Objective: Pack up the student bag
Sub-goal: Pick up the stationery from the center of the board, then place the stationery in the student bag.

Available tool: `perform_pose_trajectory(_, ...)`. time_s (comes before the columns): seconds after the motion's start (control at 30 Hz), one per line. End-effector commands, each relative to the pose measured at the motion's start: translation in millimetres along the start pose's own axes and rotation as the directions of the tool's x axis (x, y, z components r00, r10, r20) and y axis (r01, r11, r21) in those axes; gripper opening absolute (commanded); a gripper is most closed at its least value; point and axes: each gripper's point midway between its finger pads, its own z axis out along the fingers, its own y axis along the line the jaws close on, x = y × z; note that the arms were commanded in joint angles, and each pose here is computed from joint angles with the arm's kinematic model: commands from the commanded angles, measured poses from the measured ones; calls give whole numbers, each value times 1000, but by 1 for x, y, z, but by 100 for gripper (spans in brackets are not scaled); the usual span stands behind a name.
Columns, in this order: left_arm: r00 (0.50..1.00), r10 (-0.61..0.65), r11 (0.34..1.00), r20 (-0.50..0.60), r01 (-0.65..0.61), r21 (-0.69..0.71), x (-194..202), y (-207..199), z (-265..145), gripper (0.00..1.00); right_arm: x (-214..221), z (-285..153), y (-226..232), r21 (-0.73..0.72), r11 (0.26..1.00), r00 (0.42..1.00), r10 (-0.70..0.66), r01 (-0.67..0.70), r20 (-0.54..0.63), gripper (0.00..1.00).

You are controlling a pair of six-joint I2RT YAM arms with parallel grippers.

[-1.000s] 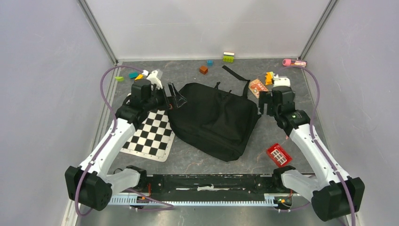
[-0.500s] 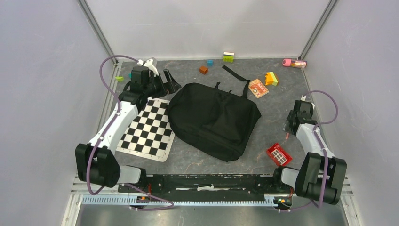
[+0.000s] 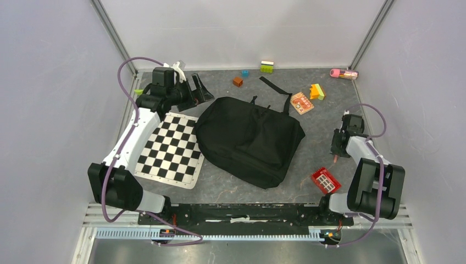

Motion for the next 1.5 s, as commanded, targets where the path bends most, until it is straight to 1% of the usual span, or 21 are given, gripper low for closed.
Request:
perform_pose_trajectory(0.0, 1000, 7, 1000, 13, -7, 28, -14, -14, -11, 100, -26, 3, 5, -38, 997, 996, -58, 61, 62, 37)
perform_pose_trajectory(0.13, 1000, 15, 999, 27, -16, 36, -19, -19, -16, 100, -23, 13, 6, -46, 995, 996, -85, 86, 34, 29)
perform_pose_trajectory(0.27, 999, 10, 998, 42, -13, 59, -22, -25, -19, 100, -19, 21, 9, -58, 995, 997, -78, 79, 19, 13)
perform_pose_trajectory(0.37, 998, 15, 997, 60, -19, 77, -24, -29, -20, 100, -26, 21, 19, -105, 993, 998, -54, 58, 38, 0)
perform_pose_trajectory(0.43, 997, 17, 996, 69, -22, 83, -26, -29, -19, 100, -38, 17, 26, -141, 989, 997, -36, 45, 68, 0)
perform_pose_trajectory(0.57, 997, 4, 995, 72, -11, 99, -26, -30, -11, 100, -74, -4, 43, -220, 975, 984, 0, 39, 176, 0)
perform_pose_trajectory(0.63, 997, -5, 992, 74, -5, 125, -28, -36, -6, 100, -95, -24, 61, -281, 957, 969, 5, 66, 247, 0)
perform_pose_trajectory(0.7, 998, -6, 983, 67, -7, 185, -28, -53, -2, 100, -114, -48, 85, -342, 931, 948, -13, 128, 317, 0)
perform_pose_trajectory(0.77, 997, 6, 974, 73, -22, 225, -27, -74, 1, 100, -129, -75, 117, -416, 888, 923, -24, 196, 383, 0)
perform_pose_trajectory(0.87, 997, 15, 951, 72, -36, 308, -18, -118, 10, 100, -147, -119, 172, -521, 800, 876, -12, 298, 483, 0)
perform_pose_trajectory(0.93, 999, -20, 924, 49, 0, 382, -12, -142, 18, 100, -150, -150, 213, -599, 717, 847, 23, 356, 531, 0)
perform_pose_trajectory(1.0, 998, -55, 893, 21, 40, 448, -7, -164, 23, 100, -156, -182, 244, -672, 633, 821, 99, 384, 562, 0)
perform_pose_trajectory(1.07, 998, -63, 867, 12, 49, 496, -6, -181, 23, 100, -159, -212, 270, -723, 551, 799, 157, 417, 581, 0)
perform_pose_trajectory(1.17, 996, -87, 839, 13, 67, 541, -11, -196, 23, 100, -157, -249, 300, -747, 455, 776, 172, 484, 607, 0)
perform_pose_trajectory(1.2, 995, -97, 835, 3, 80, 544, -9, -198, 24, 100, -155, -255, 306, -752, 436, 775, 171, 495, 609, 0)
perform_pose_trajectory(1.23, 994, -108, 825, 17, 80, 559, -13, -201, 24, 100, -153, -262, 312, -756, 414, 773, 172, 507, 611, 0)
perform_pose_trajectory(1.33, 991, -131, 837, 22, 98, 539, -9, -198, 29, 100, -145, -280, 328, -778, 345, 778, 175, 526, 604, 0)
perform_pose_trajectory(1.47, 990, -139, 859, 25, 108, 501, -1, -198, 36, 100, -133, -298, 341, -781, 284, 773, 167, 557, 612, 0)
